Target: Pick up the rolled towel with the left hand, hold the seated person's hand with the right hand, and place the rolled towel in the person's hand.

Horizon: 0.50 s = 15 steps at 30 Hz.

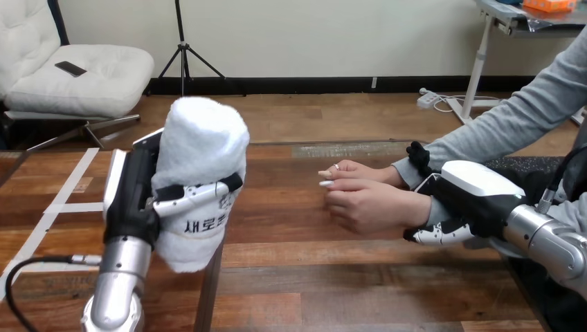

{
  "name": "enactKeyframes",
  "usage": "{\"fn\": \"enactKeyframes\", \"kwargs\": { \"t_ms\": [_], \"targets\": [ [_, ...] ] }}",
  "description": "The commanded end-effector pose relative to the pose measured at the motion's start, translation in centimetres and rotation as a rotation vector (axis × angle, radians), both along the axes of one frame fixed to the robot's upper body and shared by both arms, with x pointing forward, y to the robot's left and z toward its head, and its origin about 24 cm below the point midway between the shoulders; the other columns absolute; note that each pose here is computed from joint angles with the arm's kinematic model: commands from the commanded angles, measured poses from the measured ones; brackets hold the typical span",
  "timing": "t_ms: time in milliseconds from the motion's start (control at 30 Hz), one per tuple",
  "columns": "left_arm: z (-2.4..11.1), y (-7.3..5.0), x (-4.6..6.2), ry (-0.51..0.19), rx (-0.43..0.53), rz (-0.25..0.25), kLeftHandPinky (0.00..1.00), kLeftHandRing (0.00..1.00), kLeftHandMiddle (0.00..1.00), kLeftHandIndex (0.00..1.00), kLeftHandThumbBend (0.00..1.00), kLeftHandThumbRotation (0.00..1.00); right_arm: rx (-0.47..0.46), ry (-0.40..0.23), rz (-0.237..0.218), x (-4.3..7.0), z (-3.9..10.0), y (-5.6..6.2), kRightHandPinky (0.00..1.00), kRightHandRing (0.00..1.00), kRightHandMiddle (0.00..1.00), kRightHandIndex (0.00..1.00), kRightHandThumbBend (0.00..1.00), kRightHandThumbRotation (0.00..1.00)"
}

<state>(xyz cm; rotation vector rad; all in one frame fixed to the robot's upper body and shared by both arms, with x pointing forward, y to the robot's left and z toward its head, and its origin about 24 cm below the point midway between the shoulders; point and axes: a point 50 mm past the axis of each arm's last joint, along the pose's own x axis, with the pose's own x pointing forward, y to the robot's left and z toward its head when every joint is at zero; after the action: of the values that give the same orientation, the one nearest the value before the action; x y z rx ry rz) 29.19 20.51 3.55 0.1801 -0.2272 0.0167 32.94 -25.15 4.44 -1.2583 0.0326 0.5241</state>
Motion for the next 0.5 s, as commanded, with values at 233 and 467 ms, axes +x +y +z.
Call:
{"fn": "enactKeyframes", "kwargs": {
  "t_ms": [233, 467],
  "targets": [
    [5.21, -1.4, 2.79, -0.212, 0.028, -0.06, 0.31, 0.34, 0.39, 0.4, 0.62, 0.0, 0.069, -0.06, 0.003, 1.21, 2.02, 0.79, 0.33, 0.37, 0.43, 0.46, 0.58, 0.37],
    [5.34, -1.5, 2.81, -0.222, 0.035, -0.063, 0.3, 0.34, 0.39, 0.4, 0.61, 0.0, 0.079, -0.054, 0.003, 1.15, 2.0, 0.77, 0.35, 0.39, 0.44, 0.47, 0.6, 0.36]
  ]
}}
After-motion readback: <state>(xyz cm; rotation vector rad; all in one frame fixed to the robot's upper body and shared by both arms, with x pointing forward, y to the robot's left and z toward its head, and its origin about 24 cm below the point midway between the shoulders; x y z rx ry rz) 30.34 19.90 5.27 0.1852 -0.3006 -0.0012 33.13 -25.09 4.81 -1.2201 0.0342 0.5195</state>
